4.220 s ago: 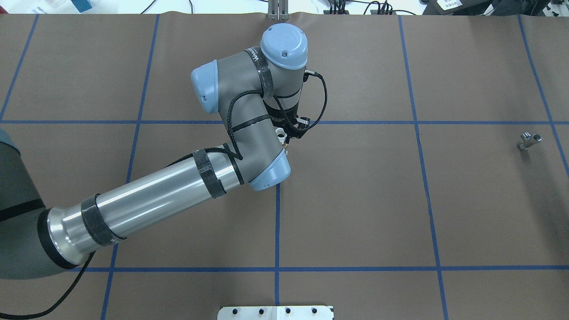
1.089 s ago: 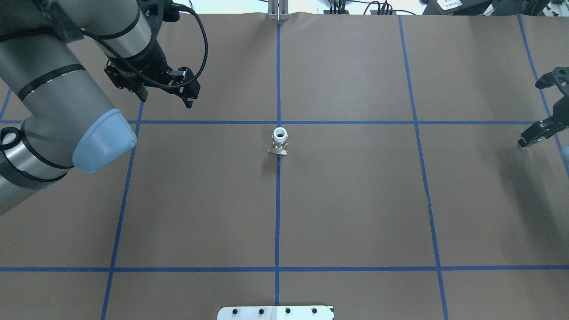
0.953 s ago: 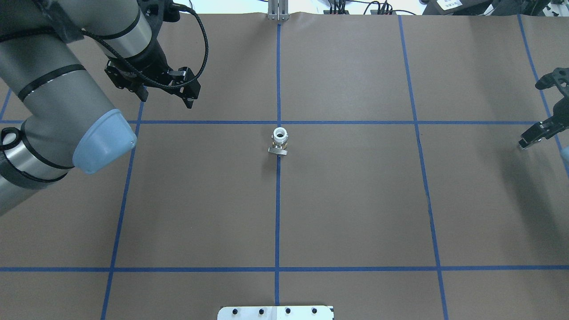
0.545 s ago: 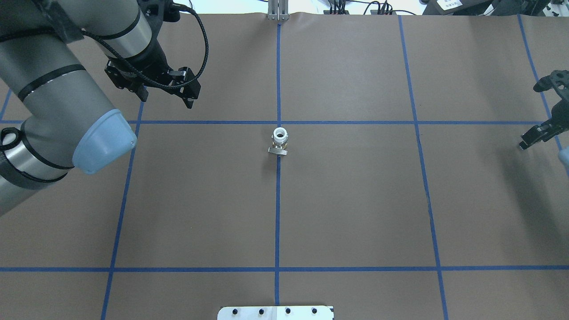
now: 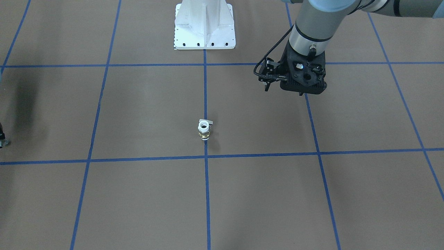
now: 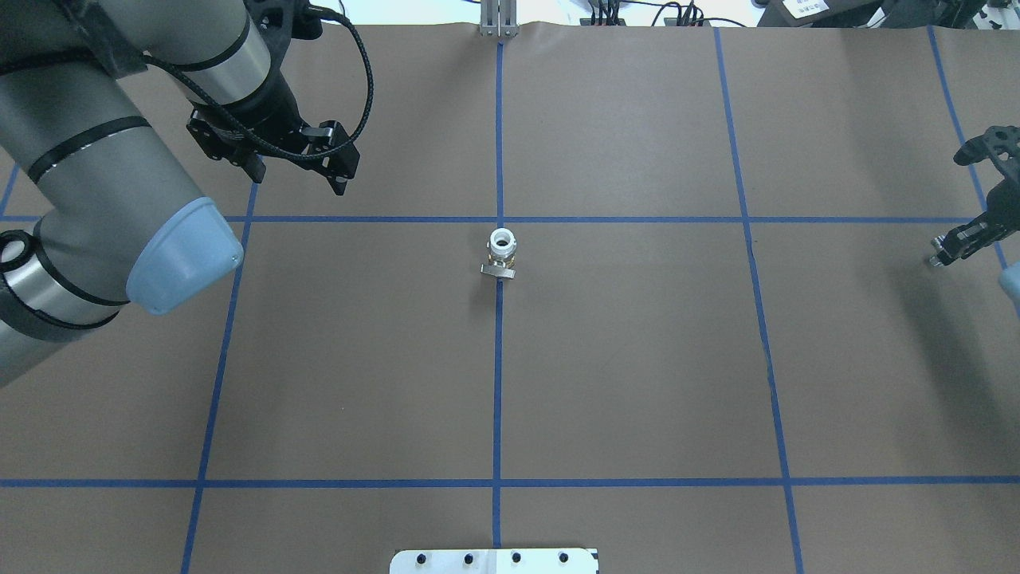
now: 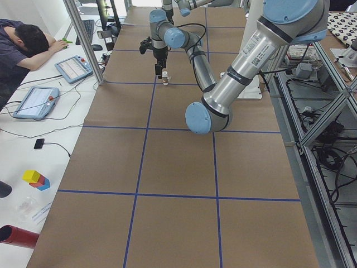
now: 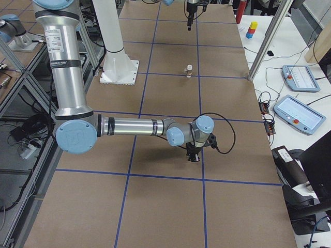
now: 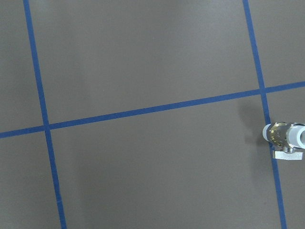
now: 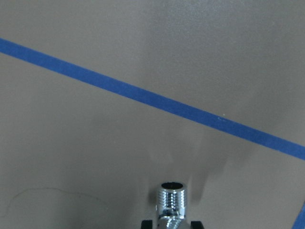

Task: Assemble PPR valve and pipe with both arms
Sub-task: 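Lift the chrome fitting with the right gripper and carry it above the valve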

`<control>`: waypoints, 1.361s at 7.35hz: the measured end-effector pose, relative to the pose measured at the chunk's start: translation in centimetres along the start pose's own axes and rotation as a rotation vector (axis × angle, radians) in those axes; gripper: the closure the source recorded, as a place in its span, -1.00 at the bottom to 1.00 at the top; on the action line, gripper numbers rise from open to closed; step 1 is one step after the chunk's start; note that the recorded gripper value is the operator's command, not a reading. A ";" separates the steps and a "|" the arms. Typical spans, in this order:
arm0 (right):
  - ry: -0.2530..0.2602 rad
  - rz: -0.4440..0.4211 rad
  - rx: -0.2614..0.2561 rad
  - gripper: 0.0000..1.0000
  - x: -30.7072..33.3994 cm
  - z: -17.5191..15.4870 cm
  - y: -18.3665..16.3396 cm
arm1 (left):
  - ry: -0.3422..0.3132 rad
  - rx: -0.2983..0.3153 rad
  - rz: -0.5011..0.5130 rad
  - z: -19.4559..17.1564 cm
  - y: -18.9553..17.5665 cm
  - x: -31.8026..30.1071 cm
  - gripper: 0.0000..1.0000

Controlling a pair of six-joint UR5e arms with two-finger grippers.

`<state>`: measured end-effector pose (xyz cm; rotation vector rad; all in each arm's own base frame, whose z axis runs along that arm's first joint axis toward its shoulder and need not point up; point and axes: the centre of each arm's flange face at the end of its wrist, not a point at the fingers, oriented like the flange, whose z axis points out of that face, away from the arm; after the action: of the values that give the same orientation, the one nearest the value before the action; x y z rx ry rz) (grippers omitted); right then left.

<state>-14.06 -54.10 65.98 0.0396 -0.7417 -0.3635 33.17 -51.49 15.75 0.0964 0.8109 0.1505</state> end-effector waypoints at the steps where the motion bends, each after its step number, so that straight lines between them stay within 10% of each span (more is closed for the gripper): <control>1: -0.005 0.005 0.017 1.00 -0.3 -1.4 -0.9 | -0.001 0.001 -0.001 0.0 0.1 -0.2 -1.00; 6: -0.031 0.180 0.037 1.00 -18.6 -19.9 -17.2 | -0.094 0.009 0.160 -0.7 2.1 -15.3 -1.00; 10: -0.082 0.362 0.022 1.00 -49.0 -21.0 -22.0 | -0.145 -0.057 0.243 -0.3 4.6 -29.8 -1.00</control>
<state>-40.05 -60.10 14.90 -0.0888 -0.8164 -0.0113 12.26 -52.08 37.45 0.1501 0.6473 0.3917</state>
